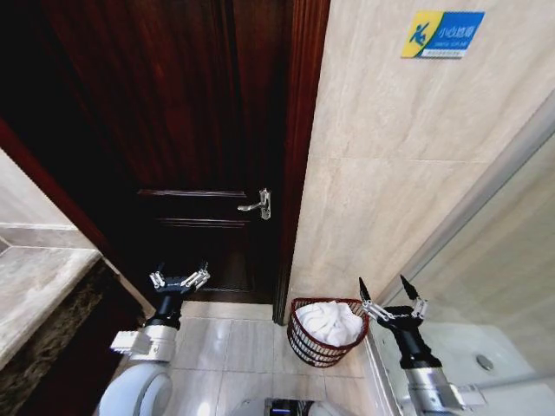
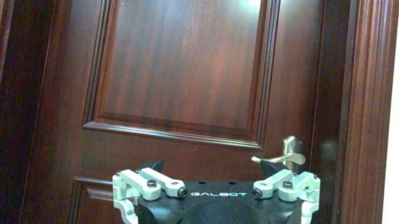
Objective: Discard the used towel into the hamper.
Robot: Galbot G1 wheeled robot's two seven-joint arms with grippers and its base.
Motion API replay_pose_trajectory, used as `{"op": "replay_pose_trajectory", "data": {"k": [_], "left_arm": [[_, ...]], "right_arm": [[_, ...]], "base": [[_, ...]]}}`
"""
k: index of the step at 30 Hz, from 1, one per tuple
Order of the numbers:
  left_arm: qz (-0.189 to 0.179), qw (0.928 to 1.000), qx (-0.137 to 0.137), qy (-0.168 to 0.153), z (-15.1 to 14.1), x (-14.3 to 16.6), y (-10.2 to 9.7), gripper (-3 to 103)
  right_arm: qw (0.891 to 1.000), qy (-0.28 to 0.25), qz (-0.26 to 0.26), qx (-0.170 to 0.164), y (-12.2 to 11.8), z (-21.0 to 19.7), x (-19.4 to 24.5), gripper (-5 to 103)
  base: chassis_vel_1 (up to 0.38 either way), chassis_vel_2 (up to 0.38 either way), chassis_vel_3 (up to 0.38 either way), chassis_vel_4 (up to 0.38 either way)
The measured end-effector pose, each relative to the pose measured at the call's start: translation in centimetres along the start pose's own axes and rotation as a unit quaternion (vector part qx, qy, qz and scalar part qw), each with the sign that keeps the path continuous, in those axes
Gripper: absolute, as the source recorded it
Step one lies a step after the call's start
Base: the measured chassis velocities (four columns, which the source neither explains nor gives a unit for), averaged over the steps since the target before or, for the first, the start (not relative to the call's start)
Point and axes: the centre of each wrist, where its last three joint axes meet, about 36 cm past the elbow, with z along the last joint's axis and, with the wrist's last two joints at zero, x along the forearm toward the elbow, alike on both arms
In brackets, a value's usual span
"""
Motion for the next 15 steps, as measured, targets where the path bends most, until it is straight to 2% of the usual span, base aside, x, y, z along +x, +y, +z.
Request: {"op": "replay_pose_trajectory", "data": {"k": [15], "left_arm": [[0.000, 1.0000, 0.000, 0.000, 0.00, 0.00, 0.00, 100]], "right_arm": [[1.000, 0.000, 0.000, 0.000, 0.00, 0.00, 0.00, 100]], "base": [[0.000, 0.000, 0.000, 0.000]]}}
